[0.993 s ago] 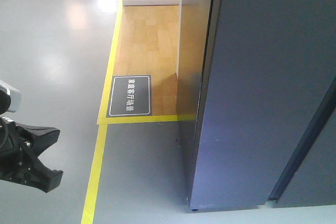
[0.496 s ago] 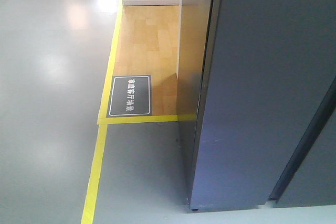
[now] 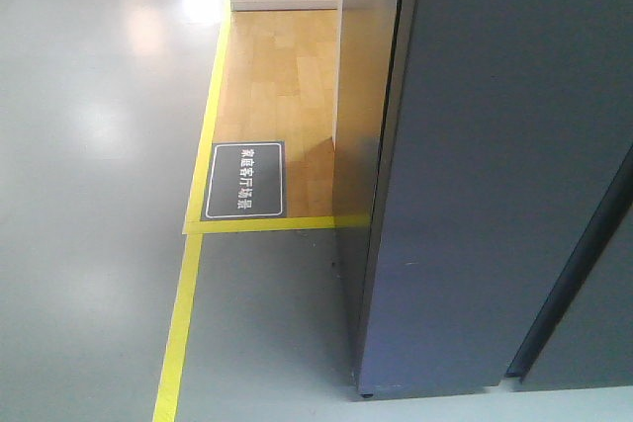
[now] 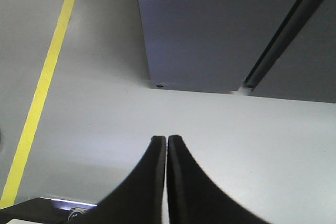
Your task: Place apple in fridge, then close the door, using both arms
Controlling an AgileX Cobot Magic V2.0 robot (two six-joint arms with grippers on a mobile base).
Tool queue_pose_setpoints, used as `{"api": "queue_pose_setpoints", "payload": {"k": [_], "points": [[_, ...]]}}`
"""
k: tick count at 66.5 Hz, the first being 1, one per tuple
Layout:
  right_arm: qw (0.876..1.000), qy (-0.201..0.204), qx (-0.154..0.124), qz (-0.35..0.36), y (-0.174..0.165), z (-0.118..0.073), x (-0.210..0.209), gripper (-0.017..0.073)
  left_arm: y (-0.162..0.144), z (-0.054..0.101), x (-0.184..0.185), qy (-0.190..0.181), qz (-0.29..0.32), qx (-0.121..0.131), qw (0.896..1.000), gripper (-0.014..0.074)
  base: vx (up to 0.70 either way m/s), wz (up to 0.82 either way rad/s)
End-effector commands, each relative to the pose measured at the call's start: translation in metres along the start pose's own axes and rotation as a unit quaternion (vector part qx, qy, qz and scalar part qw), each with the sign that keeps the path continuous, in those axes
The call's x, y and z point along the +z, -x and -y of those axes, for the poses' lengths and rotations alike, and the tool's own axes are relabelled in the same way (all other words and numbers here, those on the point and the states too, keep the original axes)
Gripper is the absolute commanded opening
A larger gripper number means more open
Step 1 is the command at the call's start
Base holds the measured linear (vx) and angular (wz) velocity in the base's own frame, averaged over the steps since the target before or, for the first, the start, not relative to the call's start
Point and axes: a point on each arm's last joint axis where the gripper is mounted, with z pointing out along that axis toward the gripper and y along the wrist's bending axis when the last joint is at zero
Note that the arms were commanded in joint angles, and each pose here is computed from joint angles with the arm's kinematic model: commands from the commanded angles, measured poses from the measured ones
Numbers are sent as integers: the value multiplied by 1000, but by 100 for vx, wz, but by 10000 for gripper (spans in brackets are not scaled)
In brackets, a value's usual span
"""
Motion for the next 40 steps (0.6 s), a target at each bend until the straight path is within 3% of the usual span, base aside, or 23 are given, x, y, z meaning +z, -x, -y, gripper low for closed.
{"api": "queue_pose_setpoints", "payload": {"k": [1,10,40], "points": [[999,1,-1,33,10,0,-5,-3,12,0,-2,1,65,-2,998,-6,0,0],[999,1,-1,33,10,0,-5,-3,15,0,-3,3,79,16,997,-6,0,0],[999,1,-1,33,10,0,-5,-3,15,0,-3,2,79,13,997,-6,0,0]]}}
